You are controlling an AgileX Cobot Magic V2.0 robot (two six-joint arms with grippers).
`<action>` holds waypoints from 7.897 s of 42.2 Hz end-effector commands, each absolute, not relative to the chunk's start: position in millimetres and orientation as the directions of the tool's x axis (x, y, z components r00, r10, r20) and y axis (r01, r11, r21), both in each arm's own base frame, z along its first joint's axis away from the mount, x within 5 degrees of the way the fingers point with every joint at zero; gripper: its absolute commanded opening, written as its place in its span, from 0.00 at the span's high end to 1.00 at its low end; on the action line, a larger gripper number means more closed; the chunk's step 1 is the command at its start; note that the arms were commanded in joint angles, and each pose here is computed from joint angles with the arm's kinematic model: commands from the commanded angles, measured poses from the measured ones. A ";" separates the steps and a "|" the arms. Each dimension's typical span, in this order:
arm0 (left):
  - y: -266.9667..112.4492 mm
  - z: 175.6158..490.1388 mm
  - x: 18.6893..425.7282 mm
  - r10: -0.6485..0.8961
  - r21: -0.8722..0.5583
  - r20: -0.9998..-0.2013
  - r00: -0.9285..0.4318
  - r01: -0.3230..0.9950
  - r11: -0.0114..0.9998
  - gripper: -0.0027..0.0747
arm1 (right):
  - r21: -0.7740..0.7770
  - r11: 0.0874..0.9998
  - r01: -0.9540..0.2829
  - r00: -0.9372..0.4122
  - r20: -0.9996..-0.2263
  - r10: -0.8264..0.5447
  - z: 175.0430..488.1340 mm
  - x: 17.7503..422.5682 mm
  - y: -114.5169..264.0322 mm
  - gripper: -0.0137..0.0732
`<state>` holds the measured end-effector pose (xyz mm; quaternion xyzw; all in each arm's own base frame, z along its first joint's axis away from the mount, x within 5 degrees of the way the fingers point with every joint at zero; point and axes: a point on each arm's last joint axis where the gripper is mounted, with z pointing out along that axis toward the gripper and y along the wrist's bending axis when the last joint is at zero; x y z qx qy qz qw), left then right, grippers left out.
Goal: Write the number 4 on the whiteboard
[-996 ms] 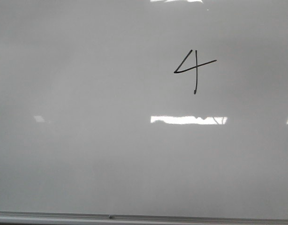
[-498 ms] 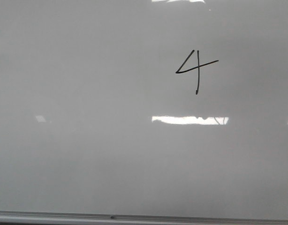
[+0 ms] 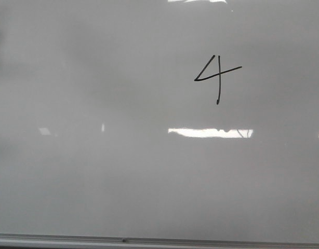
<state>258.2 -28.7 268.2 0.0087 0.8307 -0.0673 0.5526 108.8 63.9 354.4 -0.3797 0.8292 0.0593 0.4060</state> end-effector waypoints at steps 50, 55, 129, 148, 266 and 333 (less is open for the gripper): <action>-36.3 252.2 286.5 -0.011 -0.072 -0.929 -0.370 0.151 0.986 0.49 | -0.203 0.753 -0.626 -0.347 -0.792 -0.502 372.9 111.3 62.8 0.11; -35.7 270.0 269.7 0.021 -0.037 -0.927 -0.375 0.146 0.989 0.49 | -0.154 0.787 -0.597 -0.380 -0.810 -0.447 377.1 110.7 61.9 0.11; -92.3 388.4 68.7 0.335 0.018 -0.909 -0.246 0.783 0.622 0.99 | -0.045 0.842 -0.538 -0.390 -0.872 -0.296 388.8 45.9 30.0 0.92; -92.3 388.4 68.7 0.335 0.018 -0.909 -0.246 0.783 0.622 0.99 | -0.044 0.841 -0.539 -0.398 -0.867 -0.301 387.9 45.4 29.8 0.92; -4.9 218.7 53.6 -0.083 -0.065 -0.980 0.181 0.103 0.993 0.99 | -0.044 0.841 -0.539 -0.403 -0.864 -0.303 387.4 45.1 29.7 0.92; -4.9 218.9 53.6 -0.083 -0.065 -0.980 0.182 0.103 0.993 0.99 | -0.058 0.998 0.017 0.143 -0.988 -0.060 214.2 53.7 -0.6 0.92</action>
